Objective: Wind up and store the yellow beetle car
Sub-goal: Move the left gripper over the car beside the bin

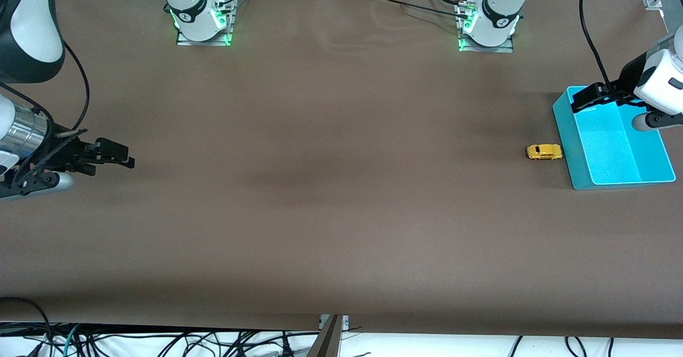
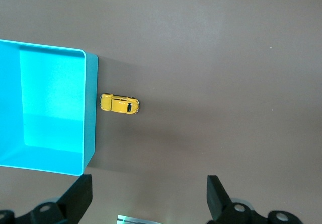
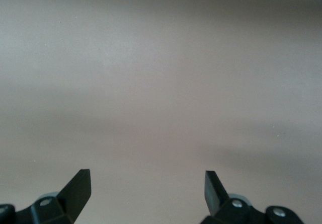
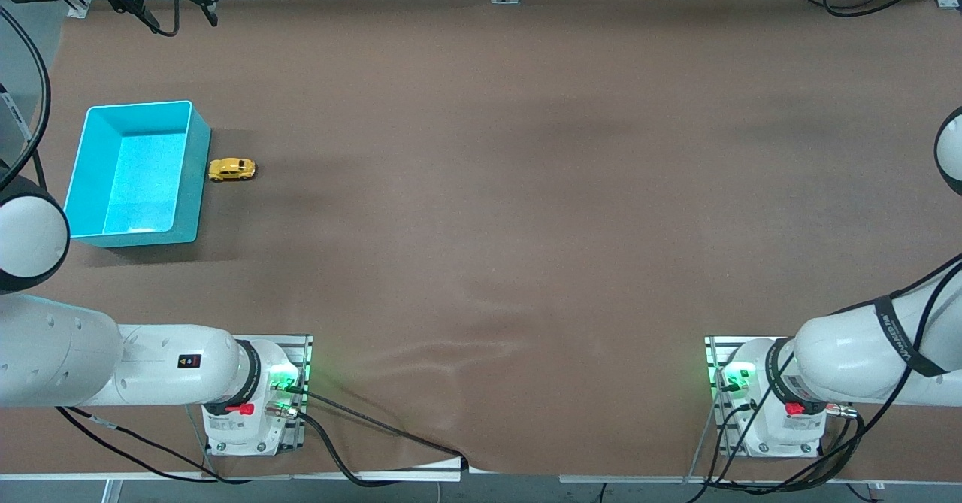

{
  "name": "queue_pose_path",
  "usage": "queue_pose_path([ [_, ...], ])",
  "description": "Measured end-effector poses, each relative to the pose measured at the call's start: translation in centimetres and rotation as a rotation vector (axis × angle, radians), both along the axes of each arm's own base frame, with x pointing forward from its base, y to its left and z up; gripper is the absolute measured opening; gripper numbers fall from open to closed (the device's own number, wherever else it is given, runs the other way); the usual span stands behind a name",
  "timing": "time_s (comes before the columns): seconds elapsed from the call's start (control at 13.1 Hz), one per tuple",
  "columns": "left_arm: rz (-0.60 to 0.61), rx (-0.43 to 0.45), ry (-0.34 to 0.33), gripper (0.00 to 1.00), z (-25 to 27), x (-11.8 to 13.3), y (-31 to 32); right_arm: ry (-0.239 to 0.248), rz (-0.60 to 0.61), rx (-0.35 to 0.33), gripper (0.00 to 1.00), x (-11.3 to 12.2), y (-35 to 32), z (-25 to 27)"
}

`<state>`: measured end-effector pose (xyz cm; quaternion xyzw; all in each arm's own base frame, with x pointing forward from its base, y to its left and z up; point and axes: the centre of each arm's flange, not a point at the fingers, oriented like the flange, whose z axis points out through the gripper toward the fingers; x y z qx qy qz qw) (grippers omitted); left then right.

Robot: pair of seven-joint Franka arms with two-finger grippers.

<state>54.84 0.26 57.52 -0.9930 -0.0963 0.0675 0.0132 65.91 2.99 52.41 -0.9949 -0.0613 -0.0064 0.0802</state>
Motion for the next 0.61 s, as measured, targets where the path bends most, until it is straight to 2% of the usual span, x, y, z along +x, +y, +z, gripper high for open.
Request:
queue_pose_path([
  [0.23,0.019,0.002,0.014,1.0,-0.8,0.3,0.3,-0.006,-0.017,-0.014,1.0,-0.1,-0.7,0.5],
  [0.46,0.078,0.009,0.033,1.0,-2.0,0.8,2.3,-0.059,-0.024,-0.091,1.0,-1.1,-2.0,3.8],
  [0.61,0.147,0.011,0.04,1.0,-3.1,1.1,5.5,-0.083,-0.025,-0.114,1.0,-2.2,-2.1,6.0],
])
